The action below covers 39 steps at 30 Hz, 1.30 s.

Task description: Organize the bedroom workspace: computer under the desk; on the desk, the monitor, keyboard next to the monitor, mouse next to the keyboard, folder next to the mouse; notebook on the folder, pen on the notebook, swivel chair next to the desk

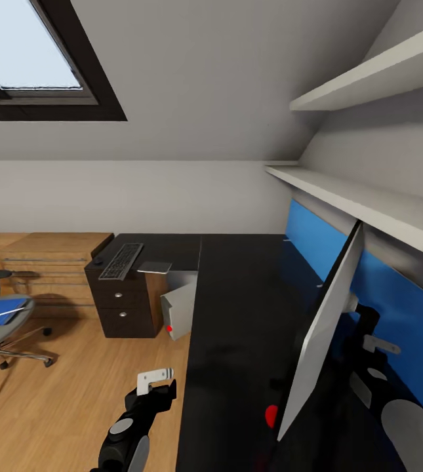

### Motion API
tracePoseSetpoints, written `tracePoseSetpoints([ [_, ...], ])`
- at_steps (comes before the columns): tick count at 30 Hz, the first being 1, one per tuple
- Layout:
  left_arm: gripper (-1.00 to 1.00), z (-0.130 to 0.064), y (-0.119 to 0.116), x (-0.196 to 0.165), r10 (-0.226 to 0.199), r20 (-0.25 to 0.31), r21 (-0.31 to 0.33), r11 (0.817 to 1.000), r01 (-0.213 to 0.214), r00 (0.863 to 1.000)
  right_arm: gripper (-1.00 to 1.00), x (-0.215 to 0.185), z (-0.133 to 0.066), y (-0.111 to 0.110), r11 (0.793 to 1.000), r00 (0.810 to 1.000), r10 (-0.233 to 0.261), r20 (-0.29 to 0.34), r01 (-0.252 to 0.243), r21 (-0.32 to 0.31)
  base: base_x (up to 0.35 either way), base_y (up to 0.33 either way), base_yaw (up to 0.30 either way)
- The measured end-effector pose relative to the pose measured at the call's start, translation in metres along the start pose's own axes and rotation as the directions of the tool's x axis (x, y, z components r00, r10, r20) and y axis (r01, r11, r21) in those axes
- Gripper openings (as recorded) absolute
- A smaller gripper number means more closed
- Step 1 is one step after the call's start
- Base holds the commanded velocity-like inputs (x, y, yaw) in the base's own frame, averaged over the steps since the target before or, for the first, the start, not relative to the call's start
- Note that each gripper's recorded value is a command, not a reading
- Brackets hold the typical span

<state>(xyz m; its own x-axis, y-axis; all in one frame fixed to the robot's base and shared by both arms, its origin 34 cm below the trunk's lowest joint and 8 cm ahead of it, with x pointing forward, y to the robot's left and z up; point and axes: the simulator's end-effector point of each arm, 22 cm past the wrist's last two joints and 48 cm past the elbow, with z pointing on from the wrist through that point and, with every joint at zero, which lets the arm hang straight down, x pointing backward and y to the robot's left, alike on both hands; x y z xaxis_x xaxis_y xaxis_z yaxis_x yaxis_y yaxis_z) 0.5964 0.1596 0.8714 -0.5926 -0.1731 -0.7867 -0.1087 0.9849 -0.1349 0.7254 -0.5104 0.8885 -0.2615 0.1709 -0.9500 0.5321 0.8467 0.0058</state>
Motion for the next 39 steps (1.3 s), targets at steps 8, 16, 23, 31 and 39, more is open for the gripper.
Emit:
tracePoseSetpoints([
  [8, 1.0, 0.0, 0.0, 0.0, 0.0, 0.0, 0.0, 1.0, 0.0, 1.0, -1.0, 0.0001, 0.0, 0.0, 1.0, 1.0, 0.0, 0.0, 0.0, 0.0, 0.0, -0.002, 0.0],
  [16, 1.0, -0.0003, 0.0, 0.0, 0.0, 0.0, 0.0, 1.0, 0.0, 1.0, -1.0, 0.0, -0.0004, 0.0022, 1.0, 1.0, -0.002, 0.001, 0.002, -0.011, 0.057, -0.045, 0.0],
  [23, 1.0, -0.0001, 0.0, 0.0002, 0.0, -0.001, 0.0, 1.0, 0.0, 1.0, -1.0, 0.0002, -0.0003, 0.0041, 1.0, 1.0, -0.004, 0.0, 0.004, -0.019, 0.031, -0.022, 0.0],
  [31, 1.0, -0.0001, 0.0, 0.0003, 0.0, -0.001, 0.0, 1.0, 0.0, 1.0, -1.0, 0.0001, -0.0002, 0.0041, 1.0, 1.0, -0.004, 0.0, 0.004, -0.018, 0.001, -0.001, 0.0],
  [39, 1.0, -0.0001, 0.0, 0.0002, 0.0, -0.001, 0.0, 1.0, 0.0, 1.0, -1.0, -0.0003, -0.0004, 0.0049, 1.0, 1.0, -0.005, 0.001, 0.005, -0.016, 0.0, 0.0, 0.0],
])
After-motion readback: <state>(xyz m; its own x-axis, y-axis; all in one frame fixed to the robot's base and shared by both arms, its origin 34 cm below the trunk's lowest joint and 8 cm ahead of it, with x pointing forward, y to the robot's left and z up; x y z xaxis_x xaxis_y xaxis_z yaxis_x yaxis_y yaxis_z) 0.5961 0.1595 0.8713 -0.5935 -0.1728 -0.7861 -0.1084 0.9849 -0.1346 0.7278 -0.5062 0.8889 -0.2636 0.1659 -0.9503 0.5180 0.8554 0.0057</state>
